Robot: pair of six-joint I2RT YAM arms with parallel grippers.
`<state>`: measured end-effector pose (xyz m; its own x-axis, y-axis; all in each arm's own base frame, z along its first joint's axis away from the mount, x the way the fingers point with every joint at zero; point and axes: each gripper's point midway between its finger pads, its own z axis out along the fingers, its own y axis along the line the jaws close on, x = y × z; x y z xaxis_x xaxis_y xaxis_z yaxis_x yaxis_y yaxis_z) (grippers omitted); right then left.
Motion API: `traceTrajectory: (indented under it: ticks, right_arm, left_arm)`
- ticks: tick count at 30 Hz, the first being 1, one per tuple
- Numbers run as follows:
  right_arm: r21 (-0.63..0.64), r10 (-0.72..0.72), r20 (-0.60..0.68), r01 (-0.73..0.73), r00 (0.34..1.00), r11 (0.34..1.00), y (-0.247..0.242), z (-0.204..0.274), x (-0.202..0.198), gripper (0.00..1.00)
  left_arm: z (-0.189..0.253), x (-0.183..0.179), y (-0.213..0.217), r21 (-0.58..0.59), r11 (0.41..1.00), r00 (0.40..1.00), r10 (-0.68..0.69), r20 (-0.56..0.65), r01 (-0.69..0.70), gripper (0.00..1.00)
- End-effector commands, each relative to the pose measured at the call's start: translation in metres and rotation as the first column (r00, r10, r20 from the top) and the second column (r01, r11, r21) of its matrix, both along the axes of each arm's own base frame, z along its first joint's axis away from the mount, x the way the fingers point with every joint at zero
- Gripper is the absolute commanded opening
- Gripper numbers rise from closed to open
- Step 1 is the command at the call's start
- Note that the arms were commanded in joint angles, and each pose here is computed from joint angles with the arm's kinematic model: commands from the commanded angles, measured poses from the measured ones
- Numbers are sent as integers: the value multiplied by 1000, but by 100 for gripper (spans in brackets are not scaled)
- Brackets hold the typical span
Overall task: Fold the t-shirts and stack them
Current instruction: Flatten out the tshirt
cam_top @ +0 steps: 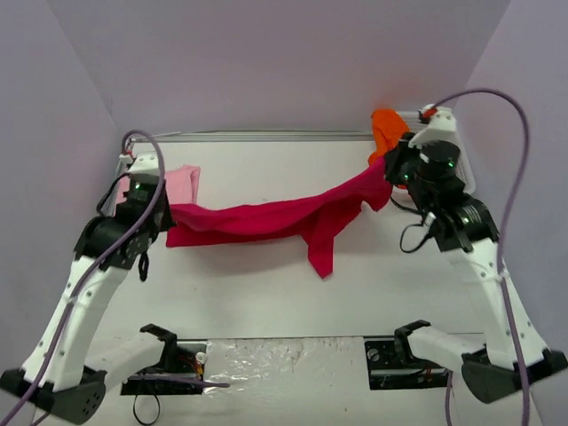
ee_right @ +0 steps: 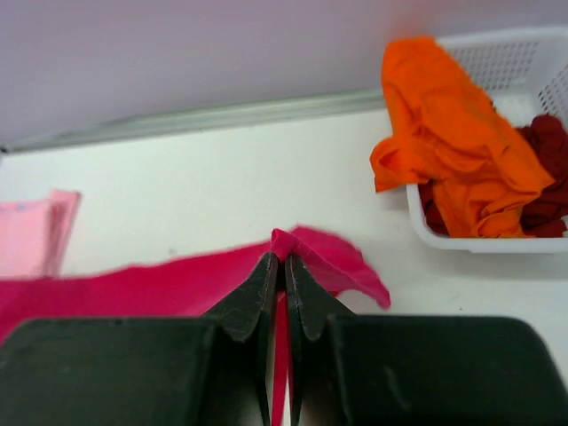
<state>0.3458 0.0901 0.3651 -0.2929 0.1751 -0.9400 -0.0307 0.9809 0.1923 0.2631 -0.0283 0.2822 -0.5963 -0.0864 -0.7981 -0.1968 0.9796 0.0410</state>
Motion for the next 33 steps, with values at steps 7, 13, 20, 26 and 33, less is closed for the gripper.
traceTrajectory:
  ticks: [7, 13, 20, 26, 33]
  right_arm:
    - [124, -106, 288, 73, 952, 990, -38, 140, -67, 0]
    - [111, -147, 362, 114, 920, 987, -36, 197, -31, 0]
    - [26, -170, 273, 170, 947, 985, 2, 158, 97, 0]
    - [-85, -233, 128, 244, 964, 966, 4, 61, 188, 0]
    - [-161, -302, 40, 304, 953, 939, -12, -20, 253, 20]
  left_arm:
    - [93, -46, 24, -48, 998, 975, 47, 216, -37, 2]
    - [157, -15, 31, 23, 996, 946, 71, 316, -82, 2]
    - [146, 81, 2, 82, 992, 958, 73, 278, -99, 2]
    - [62, 169, -8, 133, 980, 983, 128, 129, -146, 2]
    - [2, 233, 5, 273, 934, 973, 227, 34, -228, 2]
